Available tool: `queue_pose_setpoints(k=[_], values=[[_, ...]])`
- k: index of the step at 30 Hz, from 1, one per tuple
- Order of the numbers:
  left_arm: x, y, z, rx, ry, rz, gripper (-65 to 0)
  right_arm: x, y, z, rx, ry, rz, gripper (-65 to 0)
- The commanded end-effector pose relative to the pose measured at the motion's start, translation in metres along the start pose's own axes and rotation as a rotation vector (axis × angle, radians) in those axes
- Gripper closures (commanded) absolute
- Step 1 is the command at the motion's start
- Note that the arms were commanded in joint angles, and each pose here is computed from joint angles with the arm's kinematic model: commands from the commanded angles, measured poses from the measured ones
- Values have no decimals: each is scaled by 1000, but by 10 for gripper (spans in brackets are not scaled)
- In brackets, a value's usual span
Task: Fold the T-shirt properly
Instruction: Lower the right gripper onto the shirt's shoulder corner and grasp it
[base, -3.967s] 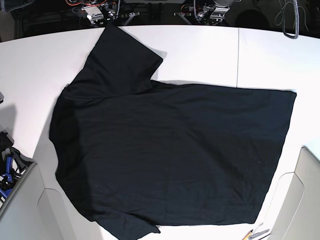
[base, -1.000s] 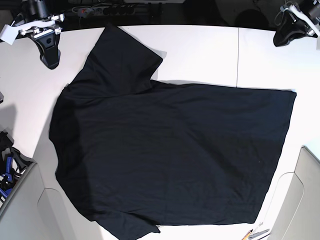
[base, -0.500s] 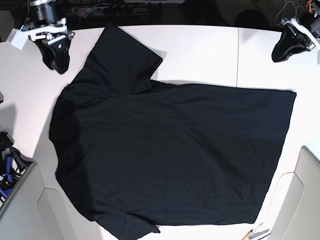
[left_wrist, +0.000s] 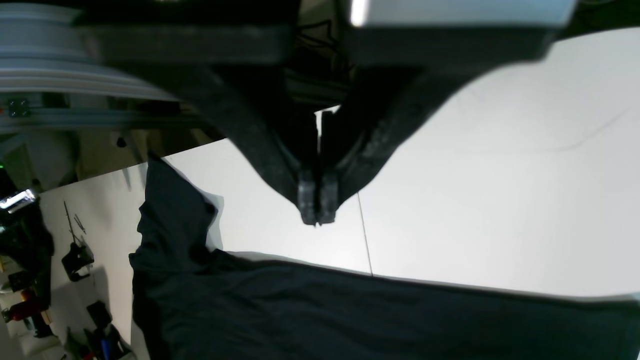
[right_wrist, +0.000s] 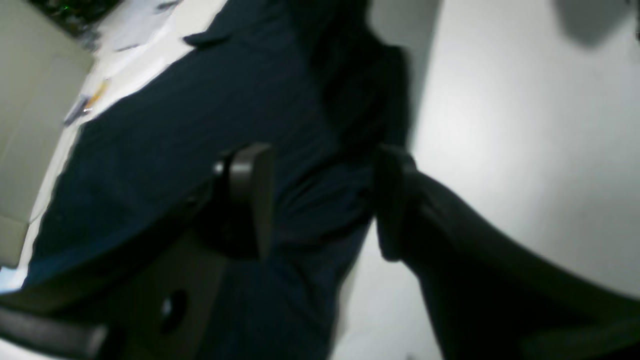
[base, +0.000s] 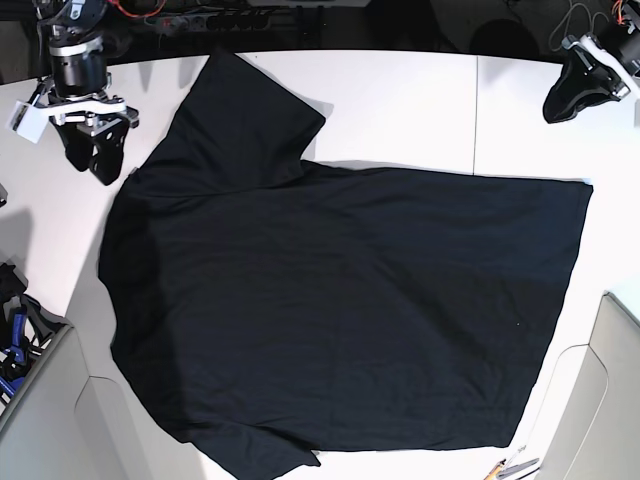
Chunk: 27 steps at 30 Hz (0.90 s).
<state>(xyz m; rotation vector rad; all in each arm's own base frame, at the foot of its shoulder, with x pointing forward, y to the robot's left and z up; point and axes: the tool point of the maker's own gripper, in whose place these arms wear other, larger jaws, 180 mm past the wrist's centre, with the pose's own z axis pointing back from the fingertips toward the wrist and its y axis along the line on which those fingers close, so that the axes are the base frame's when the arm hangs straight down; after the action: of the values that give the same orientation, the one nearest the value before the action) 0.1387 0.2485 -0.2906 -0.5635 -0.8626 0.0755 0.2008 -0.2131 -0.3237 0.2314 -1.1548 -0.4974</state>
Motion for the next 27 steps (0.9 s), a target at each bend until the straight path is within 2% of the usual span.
queue_pose_setpoints(k=[1,10,19,27], values=[[8,-5,2,-23,-21,-14,0,7,-5,-3,-5,-27,-4,-312],[6,-5,2,-22,-10,-14,0,-29,-49,-41,-52,32,-180,-312],[6,-5,2,-22,-10,-14,0,-66,-40,-81,-15,168,-280,-312],[6,-5,2,-22,-11,-13,0,-68,-36,-85,-7,176,-287,-310]])
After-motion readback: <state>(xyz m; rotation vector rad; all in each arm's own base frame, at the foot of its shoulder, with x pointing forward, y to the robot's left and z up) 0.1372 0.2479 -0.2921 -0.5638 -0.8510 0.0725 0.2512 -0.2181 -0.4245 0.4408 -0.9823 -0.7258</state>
